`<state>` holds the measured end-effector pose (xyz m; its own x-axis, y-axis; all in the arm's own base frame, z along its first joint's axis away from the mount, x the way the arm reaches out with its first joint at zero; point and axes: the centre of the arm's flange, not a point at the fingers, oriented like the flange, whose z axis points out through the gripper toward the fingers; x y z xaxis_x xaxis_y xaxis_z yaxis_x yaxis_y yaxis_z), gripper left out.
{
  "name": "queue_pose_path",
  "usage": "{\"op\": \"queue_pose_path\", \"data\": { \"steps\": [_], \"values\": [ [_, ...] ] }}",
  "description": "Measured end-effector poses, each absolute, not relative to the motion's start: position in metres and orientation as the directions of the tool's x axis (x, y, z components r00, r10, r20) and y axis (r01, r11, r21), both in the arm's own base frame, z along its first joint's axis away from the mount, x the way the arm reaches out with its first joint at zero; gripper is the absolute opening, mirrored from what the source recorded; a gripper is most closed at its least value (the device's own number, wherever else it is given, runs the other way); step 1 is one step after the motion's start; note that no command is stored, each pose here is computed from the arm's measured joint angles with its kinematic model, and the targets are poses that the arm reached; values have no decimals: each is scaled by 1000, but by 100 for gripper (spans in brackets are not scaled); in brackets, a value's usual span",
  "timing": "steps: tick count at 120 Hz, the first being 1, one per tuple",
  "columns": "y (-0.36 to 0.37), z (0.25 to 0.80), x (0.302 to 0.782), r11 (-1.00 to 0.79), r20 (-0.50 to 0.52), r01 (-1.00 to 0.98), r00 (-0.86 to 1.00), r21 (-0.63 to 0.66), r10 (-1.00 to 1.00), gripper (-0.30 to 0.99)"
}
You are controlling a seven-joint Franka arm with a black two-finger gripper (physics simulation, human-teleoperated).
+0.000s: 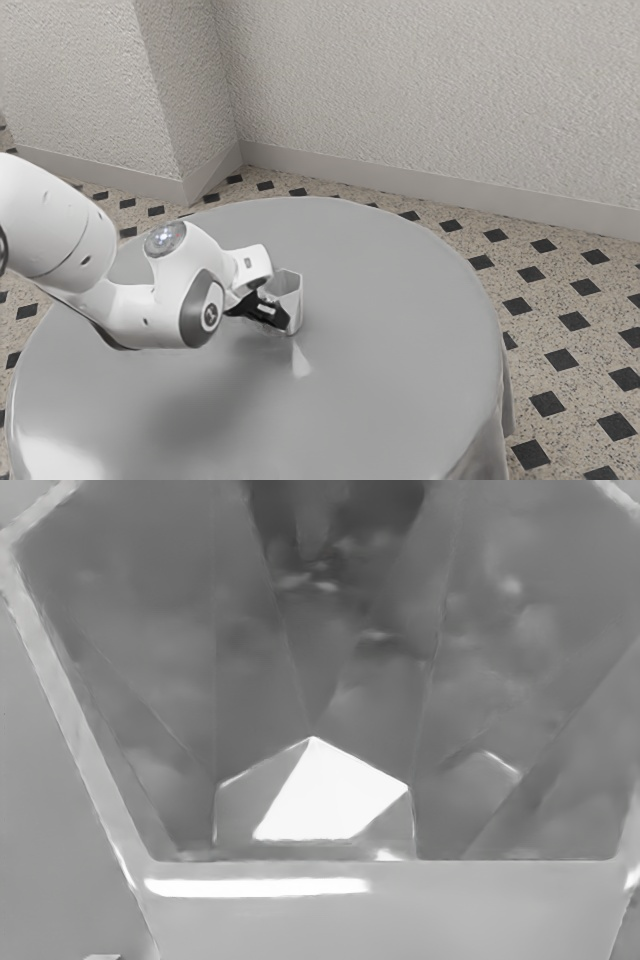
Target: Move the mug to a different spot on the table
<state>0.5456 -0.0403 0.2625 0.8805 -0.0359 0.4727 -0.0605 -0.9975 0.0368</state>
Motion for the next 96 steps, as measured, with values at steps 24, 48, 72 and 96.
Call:
{"op": "queue_pose_path", "data": {
  "steps": [24,48,72,96],
  "values": [
    [-27,311,538,-997,500,-45,866,69,-5,61],
    [-4,375,539,-990,476,-38,879,139,33,65],
    [32,499,596,-985,411,-113,910,129,-51,66],
    [100,624,606,-994,339,-75,940,74,-45,67]
  ]
}}
